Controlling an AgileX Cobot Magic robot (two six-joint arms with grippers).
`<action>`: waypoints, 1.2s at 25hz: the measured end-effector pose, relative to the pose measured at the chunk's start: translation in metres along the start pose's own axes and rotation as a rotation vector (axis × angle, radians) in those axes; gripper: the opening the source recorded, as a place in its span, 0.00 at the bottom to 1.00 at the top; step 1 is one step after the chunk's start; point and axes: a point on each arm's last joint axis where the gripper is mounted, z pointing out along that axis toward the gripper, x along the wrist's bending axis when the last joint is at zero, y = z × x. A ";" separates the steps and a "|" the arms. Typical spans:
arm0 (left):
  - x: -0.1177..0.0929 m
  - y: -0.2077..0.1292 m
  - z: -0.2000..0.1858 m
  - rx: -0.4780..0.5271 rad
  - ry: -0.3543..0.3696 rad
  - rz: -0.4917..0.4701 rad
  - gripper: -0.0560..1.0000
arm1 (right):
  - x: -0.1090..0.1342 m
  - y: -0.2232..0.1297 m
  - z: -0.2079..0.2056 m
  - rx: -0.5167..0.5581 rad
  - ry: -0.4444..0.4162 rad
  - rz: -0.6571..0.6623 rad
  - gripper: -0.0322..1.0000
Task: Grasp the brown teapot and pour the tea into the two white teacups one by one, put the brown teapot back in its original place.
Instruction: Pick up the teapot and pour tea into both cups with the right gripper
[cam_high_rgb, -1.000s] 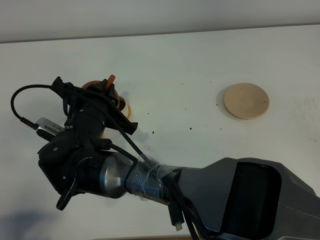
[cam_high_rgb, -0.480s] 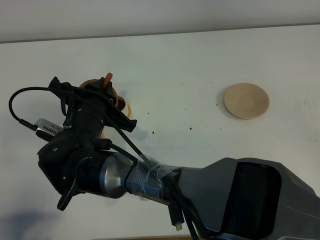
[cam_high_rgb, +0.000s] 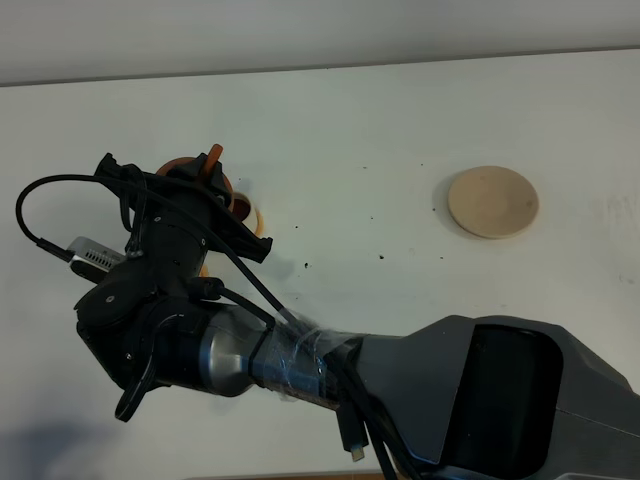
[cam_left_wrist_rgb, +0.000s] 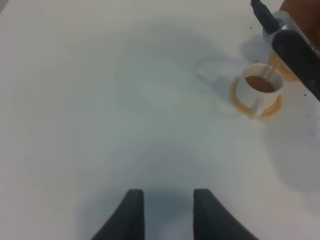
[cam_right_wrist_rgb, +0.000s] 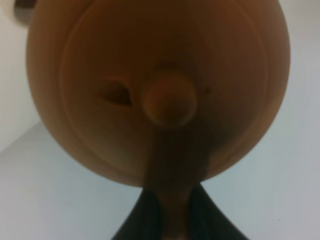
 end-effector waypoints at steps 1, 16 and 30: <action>0.000 0.000 0.000 0.000 0.000 0.000 0.32 | 0.000 0.000 0.000 0.000 0.000 0.000 0.16; 0.000 0.000 0.000 0.000 0.000 0.000 0.32 | 0.000 0.000 0.000 -0.003 0.002 0.002 0.16; 0.000 0.000 0.000 0.000 0.000 0.000 0.32 | 0.009 0.013 0.004 -0.029 0.035 -0.007 0.16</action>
